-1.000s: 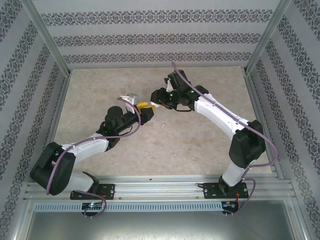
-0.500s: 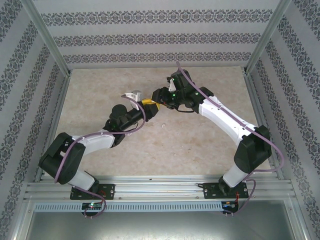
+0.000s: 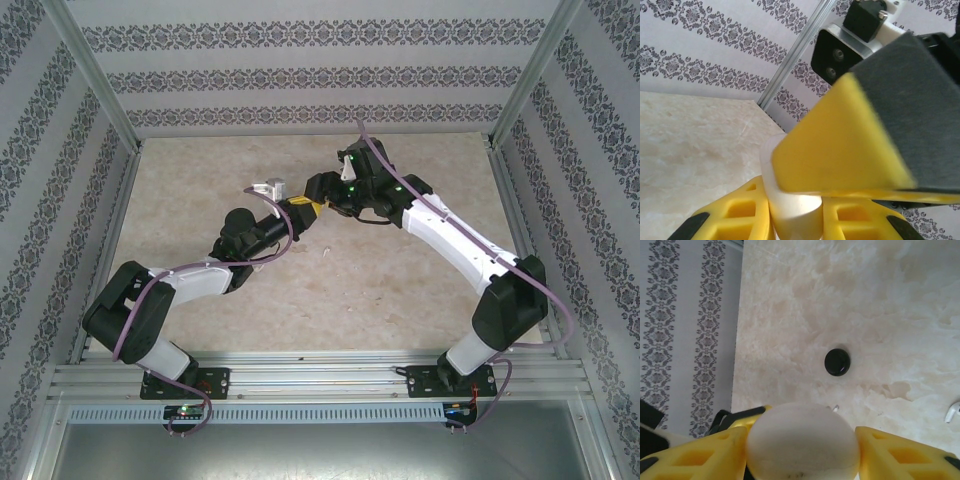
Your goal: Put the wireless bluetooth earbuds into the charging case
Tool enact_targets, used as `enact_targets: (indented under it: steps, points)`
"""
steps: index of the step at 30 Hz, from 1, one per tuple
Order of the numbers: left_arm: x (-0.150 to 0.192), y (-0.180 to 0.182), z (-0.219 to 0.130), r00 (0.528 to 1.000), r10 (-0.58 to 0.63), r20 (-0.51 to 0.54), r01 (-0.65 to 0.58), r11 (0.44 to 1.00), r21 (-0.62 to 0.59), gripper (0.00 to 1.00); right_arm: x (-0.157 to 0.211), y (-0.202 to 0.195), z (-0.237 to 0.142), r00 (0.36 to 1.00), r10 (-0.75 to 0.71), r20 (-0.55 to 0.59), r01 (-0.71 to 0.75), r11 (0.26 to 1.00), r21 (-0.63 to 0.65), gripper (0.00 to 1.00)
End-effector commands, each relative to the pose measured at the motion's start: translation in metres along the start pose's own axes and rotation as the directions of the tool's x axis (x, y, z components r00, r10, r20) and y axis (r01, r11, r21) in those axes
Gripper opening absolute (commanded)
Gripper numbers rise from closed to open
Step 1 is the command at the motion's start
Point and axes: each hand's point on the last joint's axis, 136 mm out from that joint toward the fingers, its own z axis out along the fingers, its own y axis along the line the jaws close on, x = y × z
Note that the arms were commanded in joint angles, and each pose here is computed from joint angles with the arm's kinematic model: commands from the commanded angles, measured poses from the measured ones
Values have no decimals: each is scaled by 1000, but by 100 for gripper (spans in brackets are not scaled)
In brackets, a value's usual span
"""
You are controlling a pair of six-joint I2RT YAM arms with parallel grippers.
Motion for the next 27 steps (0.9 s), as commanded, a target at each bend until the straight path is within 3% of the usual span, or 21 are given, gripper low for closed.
enact_targets:
  steps: [1,7,12,18,23,27]
  points:
    - [-27,-24,-4,996,28,79,-33,997,64,3,0,28,-31,995,-89,36,92,991,-93,62]
    - [-38,-38,-16,998,15,59,-21,994,105,0,-16,34,-87,978,-120,168,145,978,-147,67]
    - [-60,-54,-30,998,-38,50,28,984,174,0,-26,43,-126,959,-94,267,172,944,-283,69]
    - [-77,-87,-38,998,-63,16,56,956,287,0,-15,76,-136,959,-186,214,262,871,-416,68]
    - [-88,-107,-44,995,-100,8,90,928,363,0,-9,102,-139,960,-220,174,280,788,-548,53]
    - [-96,-116,-48,993,-117,26,97,914,395,0,-4,108,-132,960,-239,146,279,772,-570,52]
